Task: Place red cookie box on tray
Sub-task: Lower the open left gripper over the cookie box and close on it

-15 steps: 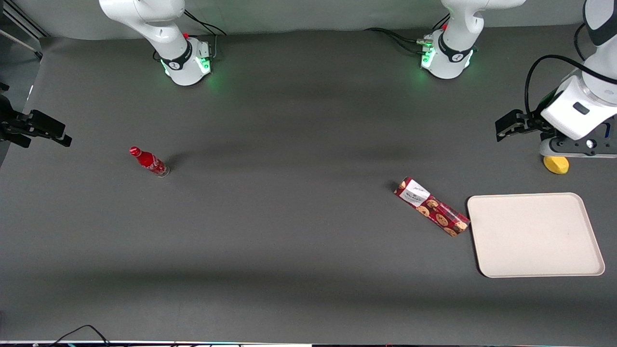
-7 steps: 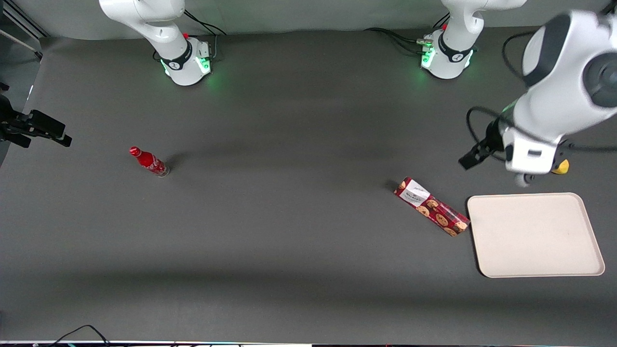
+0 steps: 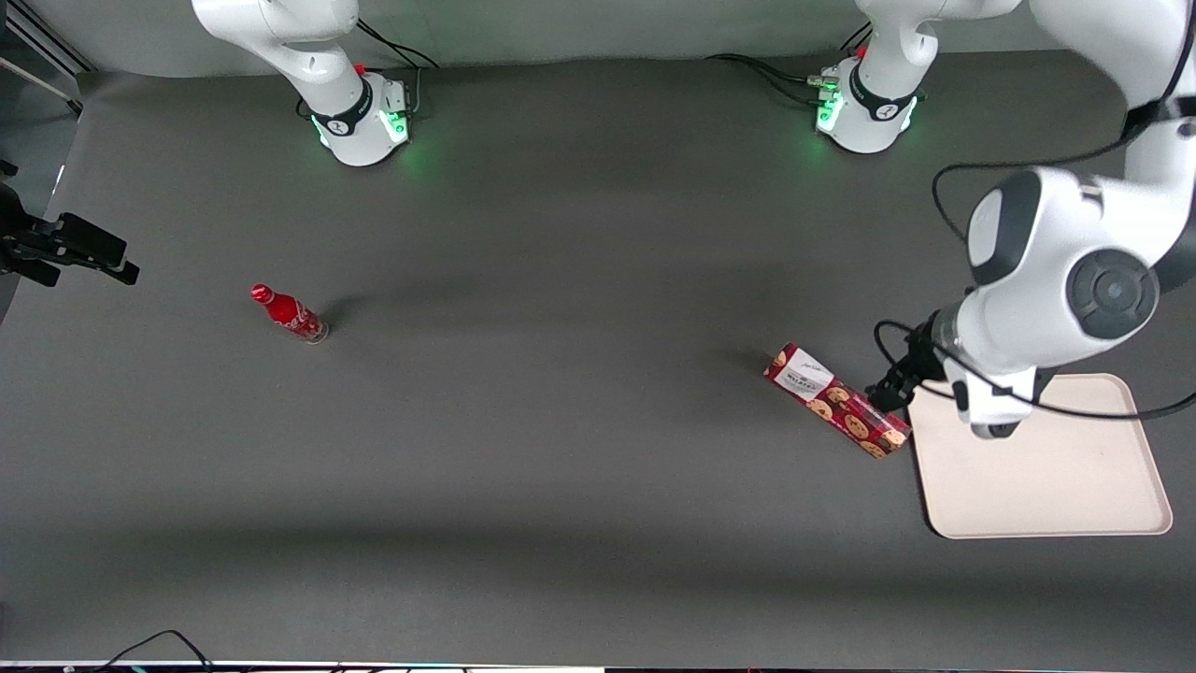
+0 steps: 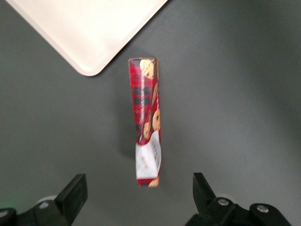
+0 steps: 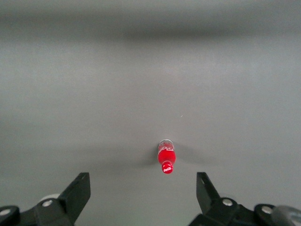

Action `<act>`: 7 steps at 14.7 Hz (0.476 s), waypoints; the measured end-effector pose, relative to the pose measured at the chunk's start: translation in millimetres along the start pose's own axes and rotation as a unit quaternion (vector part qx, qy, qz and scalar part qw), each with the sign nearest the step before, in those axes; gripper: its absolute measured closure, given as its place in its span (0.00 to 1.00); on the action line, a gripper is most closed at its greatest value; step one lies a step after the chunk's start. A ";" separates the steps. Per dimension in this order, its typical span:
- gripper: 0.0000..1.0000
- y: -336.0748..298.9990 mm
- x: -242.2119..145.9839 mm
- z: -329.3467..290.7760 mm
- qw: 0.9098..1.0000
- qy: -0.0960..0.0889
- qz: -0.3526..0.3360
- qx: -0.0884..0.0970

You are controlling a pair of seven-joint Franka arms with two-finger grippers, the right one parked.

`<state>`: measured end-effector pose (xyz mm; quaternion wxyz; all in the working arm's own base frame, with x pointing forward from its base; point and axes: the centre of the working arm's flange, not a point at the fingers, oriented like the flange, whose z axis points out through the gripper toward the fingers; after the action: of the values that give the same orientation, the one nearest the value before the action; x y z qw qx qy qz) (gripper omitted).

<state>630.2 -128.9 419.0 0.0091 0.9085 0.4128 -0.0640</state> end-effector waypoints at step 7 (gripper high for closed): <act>0.00 17.4 45.2 93.5 1.000 0.000 -0.022 -0.017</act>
<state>662.5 -113.0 320.1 0.0226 0.8991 0.4335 -0.0571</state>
